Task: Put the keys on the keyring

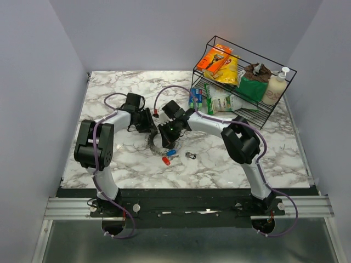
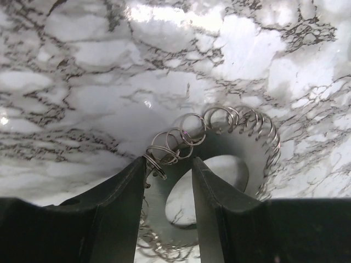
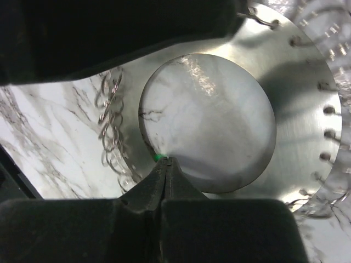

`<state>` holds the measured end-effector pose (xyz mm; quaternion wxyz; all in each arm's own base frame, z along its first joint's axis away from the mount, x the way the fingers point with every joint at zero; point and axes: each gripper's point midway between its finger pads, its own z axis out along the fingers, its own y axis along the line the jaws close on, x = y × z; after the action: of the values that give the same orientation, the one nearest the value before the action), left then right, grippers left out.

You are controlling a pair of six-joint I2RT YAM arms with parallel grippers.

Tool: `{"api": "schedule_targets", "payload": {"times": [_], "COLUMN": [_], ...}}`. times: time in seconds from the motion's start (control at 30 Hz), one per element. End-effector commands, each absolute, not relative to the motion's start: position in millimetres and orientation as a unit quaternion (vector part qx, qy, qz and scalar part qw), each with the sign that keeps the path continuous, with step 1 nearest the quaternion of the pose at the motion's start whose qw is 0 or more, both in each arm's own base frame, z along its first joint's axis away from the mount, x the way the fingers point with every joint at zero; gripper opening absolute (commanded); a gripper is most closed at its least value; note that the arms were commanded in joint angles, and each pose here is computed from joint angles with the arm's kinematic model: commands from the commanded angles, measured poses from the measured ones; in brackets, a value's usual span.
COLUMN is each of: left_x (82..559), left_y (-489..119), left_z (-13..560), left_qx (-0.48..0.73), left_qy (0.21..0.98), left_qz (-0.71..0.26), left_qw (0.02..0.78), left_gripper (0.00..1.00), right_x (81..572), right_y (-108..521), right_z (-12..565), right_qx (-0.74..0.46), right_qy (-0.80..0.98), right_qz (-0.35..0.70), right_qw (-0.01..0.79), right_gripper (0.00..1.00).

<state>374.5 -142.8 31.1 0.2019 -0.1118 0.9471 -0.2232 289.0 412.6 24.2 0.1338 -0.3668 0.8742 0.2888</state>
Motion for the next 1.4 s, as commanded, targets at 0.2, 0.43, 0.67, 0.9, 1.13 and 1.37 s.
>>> {"api": "schedule_targets", "payload": {"times": [0.2, 0.43, 0.67, 0.9, 1.13, 1.37], "left_x": [388.2, 371.4, 332.7, 304.2, 286.4, 275.9], "left_y": [-137.3, -117.6, -112.5, -115.7, -129.6, -148.2], "left_z": [51.0, 94.4, 94.2, 86.1, 78.5, 72.8], "left_qx": [-0.08, -0.081, -0.083, -0.068, -0.049, -0.028], "left_qy": [0.95, 0.94, 0.941, 0.945, 0.947, 0.949], "left_qz": [-0.199, -0.168, -0.173, -0.19, -0.207, -0.214], "left_qw": [0.228, 0.287, 0.28, 0.258, 0.24, 0.229], "left_gripper": [0.49, 0.5, 0.5, 0.5, 0.5, 0.5], "right_x": [288.4, 298.9, 296.2, 291.4, 280.5, 267.8], "right_y": [430.2, 433.4, 426.1, 403.5, 386.9, 382.1], "right_z": [37.8, 66.1, 78.7, 78.8, 78.3, 75.1], "right_qx": [-0.364, -0.361, -0.358, -0.351, -0.347, -0.372], "right_qy": [0.868, 0.86, 0.859, 0.869, 0.873, 0.861], "right_qz": [0.312, 0.315, 0.312, 0.282, 0.275, 0.286], "right_qw": [0.129, 0.173, 0.189, 0.205, 0.204, 0.196], "right_gripper": [0.05, 0.11, 0.19, 0.37, 0.42, 0.42]}}
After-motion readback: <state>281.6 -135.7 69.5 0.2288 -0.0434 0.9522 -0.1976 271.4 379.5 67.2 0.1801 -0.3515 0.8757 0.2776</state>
